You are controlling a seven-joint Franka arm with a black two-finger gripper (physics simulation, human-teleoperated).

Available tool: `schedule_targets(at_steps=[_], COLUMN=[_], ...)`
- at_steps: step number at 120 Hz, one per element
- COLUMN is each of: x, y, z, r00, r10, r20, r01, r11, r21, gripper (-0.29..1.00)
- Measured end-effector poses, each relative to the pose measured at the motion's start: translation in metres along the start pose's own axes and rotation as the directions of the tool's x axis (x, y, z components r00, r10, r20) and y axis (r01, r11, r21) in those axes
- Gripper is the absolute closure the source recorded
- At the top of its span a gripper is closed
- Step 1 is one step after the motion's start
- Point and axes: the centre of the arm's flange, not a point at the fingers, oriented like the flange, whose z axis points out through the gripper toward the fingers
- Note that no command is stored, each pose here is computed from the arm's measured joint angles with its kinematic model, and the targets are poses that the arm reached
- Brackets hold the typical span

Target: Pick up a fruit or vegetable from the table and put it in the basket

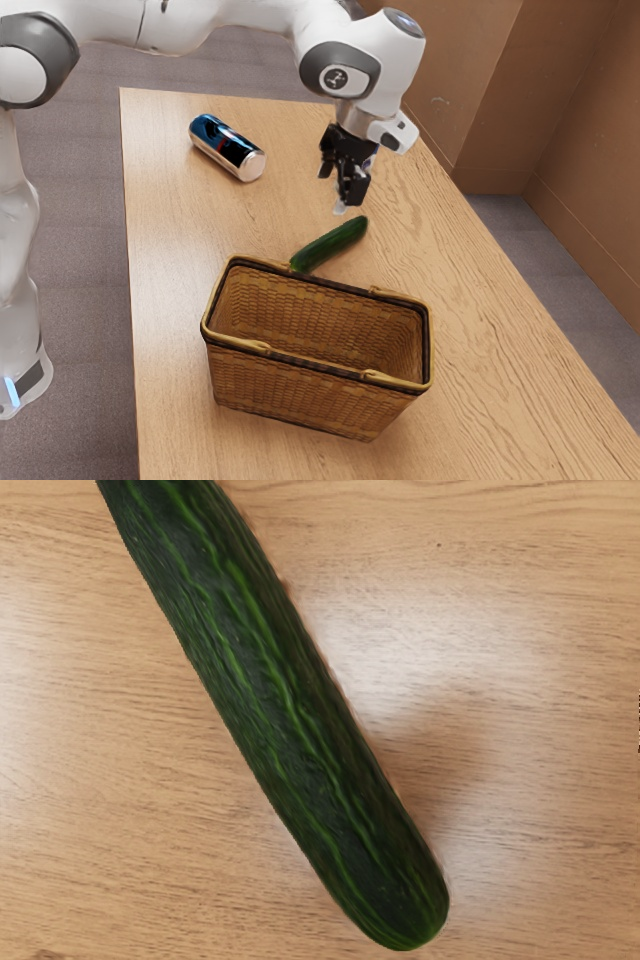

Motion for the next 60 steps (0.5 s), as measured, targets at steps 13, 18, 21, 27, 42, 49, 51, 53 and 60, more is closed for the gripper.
schedule_targets(at_steps=[13,18,21,27,42,49,51,53,60], x=[0.007,0.010,0.012,0.016,0.020,0.021,0.021,0.021,0.023], y=[0.015,0.023,0.028,0.036,0.052,0.053,0.053,0.052,0.045], z=[0.011,0.016,0.020,0.027,0.032,0.031,0.031,0.032,0.035], r00=[0.997,0.994,0.992,0.989,0.978,0.972,0.970,0.967,0.956], r10=[-0.083,-0.108,-0.122,-0.149,-0.206,-0.236,-0.245,-0.254,-0.292], r20=[-0.003,0.000,0.005,0.013,0.012,0.005,0.005,0.005,0.008], r01=[0.082,0.108,0.123,0.149,0.206,0.235,0.245,0.254,0.292], r11=[0.996,0.993,0.991,0.987,0.977,0.970,0.968,0.966,0.955], r21=[-0.038,-0.046,-0.049,-0.051,-0.054,-0.055,-0.055,-0.054,-0.051], gripper=[0.00,0.00,0.00,0.00,0.00,0.00,0.00,0.00,0.00])
